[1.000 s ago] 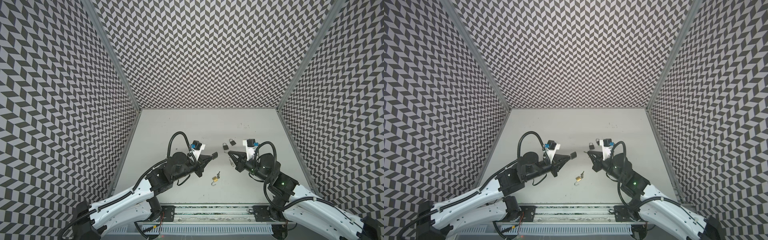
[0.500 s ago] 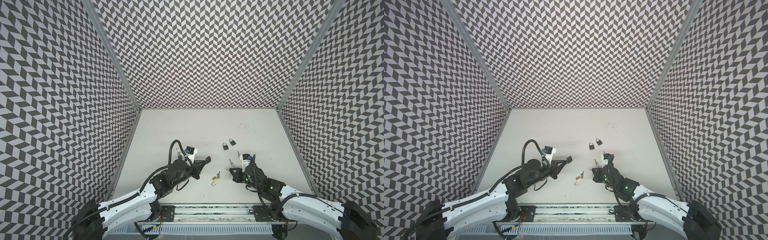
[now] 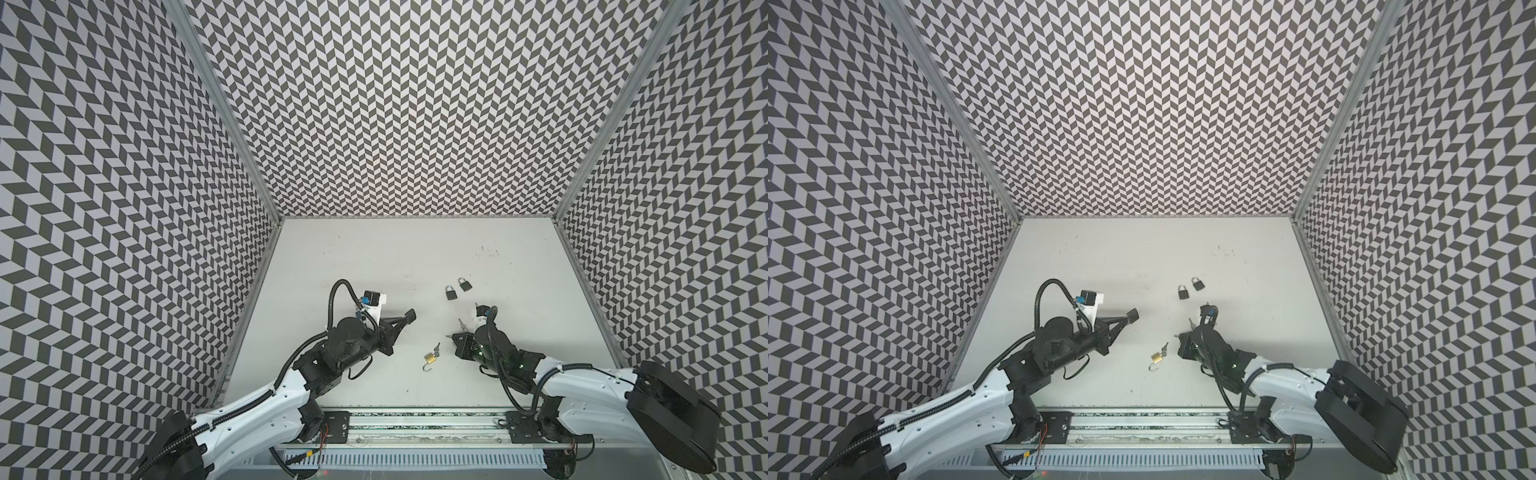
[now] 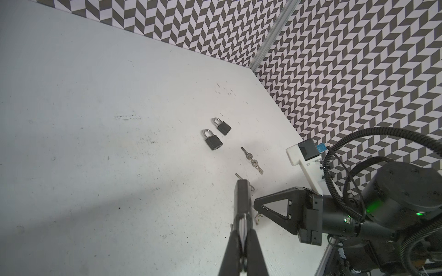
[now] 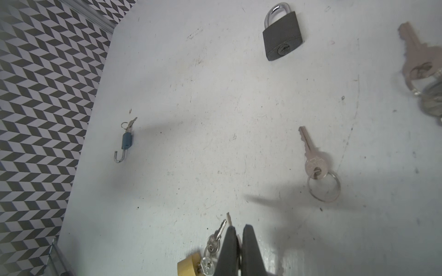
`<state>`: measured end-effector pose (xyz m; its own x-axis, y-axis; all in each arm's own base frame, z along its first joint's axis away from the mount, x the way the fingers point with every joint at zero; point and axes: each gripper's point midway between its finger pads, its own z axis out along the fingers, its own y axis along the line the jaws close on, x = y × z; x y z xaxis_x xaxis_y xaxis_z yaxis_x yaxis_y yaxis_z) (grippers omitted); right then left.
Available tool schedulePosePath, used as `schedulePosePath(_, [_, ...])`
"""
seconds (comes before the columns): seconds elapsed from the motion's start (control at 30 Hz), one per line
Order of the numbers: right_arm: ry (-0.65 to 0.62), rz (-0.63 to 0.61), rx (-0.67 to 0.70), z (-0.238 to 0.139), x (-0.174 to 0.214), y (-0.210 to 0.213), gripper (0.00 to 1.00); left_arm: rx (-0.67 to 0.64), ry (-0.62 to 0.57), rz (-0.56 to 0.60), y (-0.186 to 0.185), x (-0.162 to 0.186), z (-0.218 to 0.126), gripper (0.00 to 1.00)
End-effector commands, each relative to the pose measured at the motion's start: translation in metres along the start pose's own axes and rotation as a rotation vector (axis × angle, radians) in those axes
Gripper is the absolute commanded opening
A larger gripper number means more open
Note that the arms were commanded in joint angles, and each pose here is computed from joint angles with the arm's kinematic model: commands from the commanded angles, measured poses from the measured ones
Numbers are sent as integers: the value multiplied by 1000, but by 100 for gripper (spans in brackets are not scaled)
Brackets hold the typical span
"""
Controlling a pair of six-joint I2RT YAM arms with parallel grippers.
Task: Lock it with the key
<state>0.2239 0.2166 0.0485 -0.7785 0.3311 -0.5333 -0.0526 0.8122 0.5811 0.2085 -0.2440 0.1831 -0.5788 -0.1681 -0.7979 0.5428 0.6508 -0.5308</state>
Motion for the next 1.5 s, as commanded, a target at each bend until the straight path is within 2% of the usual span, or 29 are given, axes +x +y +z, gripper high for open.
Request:
schedulePosePath(0.0, [-59, 17, -34, 6, -18, 14, 0, 35, -41, -4, -8, -12, -3, 0])
schedulePosePath(0.2, [-23, 2, -15, 18, -16, 9, 4, 34, -38, 7, -10, -14, -4, 0])
schedulePosePath(0.43, [7, -9, -10, 27, -11, 7, 15, 46, -38, 3, -11, -15, -3, 0])
schedulePosePath(0.53, [6, -16, -10, 25, -14, 8, 23, 52, -43, 0, -12, -17, -4, 0])
schedulePosePath(0.63, [-32, -44, -10, 14, -27, 15, 32, 65, -54, -1, -12, -22, -7, 0])
schedulePosePath(0.77, [-170, -115, -50, -23, -66, 37, 45, 104, -86, 12, -16, -36, -16, 0])
schedulePosePath(0.87, [-253, -223, -148, -57, -89, 67, 55, 172, -112, 34, -27, -48, -25, 0])
schedulePosePath(0.97, [-297, -339, -312, -95, -101, 105, 63, 289, -117, 80, -48, -58, -33, 0])
schedulePosePath(1.13, [-179, -571, -615, -147, -88, 175, 68, 451, -91, 163, -87, -69, -49, 0])
schedulePosePath(1.23, [-88, -662, -818, -178, -73, 209, 69, 553, -81, 234, -112, -77, -64, 0])
schedulePosePath(1.37, [-53, -734, -907, -199, -72, 229, 70, 648, -42, 333, -135, -80, -78, 0])
schedulePosePath(1.47, [-33, -788, -975, -211, -68, 239, 71, 662, -46, 366, -140, -82, -83, 0])
